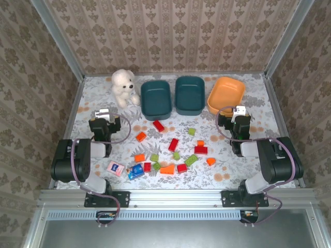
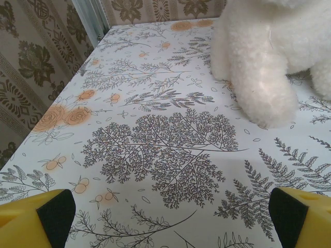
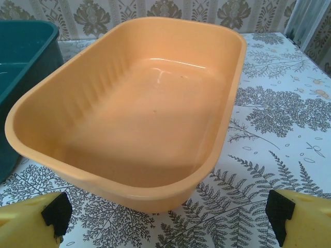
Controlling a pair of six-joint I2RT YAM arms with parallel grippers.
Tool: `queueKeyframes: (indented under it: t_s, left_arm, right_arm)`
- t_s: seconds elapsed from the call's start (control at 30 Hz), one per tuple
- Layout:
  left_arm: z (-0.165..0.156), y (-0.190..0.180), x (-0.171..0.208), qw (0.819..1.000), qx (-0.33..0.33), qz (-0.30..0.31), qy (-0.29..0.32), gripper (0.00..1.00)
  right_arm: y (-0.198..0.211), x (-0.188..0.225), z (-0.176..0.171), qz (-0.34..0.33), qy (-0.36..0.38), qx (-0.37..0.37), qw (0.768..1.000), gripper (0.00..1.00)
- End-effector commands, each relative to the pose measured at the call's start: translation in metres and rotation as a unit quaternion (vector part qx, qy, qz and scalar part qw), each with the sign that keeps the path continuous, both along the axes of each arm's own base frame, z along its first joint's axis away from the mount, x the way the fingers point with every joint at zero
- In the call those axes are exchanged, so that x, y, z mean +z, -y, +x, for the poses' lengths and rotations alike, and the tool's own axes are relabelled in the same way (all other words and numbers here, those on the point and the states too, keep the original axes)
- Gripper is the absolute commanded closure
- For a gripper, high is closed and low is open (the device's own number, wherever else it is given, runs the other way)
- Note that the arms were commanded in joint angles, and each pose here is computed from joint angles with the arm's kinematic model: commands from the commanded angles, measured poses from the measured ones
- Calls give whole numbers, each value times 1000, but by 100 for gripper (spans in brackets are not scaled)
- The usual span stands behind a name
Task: Sort the legos into containers by color
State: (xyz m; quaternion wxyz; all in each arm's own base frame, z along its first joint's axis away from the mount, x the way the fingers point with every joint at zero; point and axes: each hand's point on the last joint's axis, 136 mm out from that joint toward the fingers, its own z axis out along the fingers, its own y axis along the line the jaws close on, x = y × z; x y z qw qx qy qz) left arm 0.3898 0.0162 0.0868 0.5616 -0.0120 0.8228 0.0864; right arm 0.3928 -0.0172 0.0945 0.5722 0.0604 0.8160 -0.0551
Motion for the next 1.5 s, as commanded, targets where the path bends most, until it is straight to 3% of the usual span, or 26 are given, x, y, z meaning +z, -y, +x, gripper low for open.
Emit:
queueKeyframes:
  t_s: [0.0,1.03,1.17,1.27,1.47]
  left_arm:
    - [5,0,11,1000,3,0,19,0]
    - [1,0,16,1000,9,8,29,0]
    - [-8,17,41,997,9,64,52,0]
    - [-15,29,65,994,4,94,63,0]
    - [-33,35,127,992,23,72,104,0]
  right_arm:
    - [-1,5,4,3,7,7,1000,0]
    - [0,10,2,2,11,3,1000,0]
    - [6,34,-2,-6,6,-21,1000,0]
    - [8,65,-11,-5,41,-30,999,0]
    - [16,135,-28,-3,100,-55,993,0]
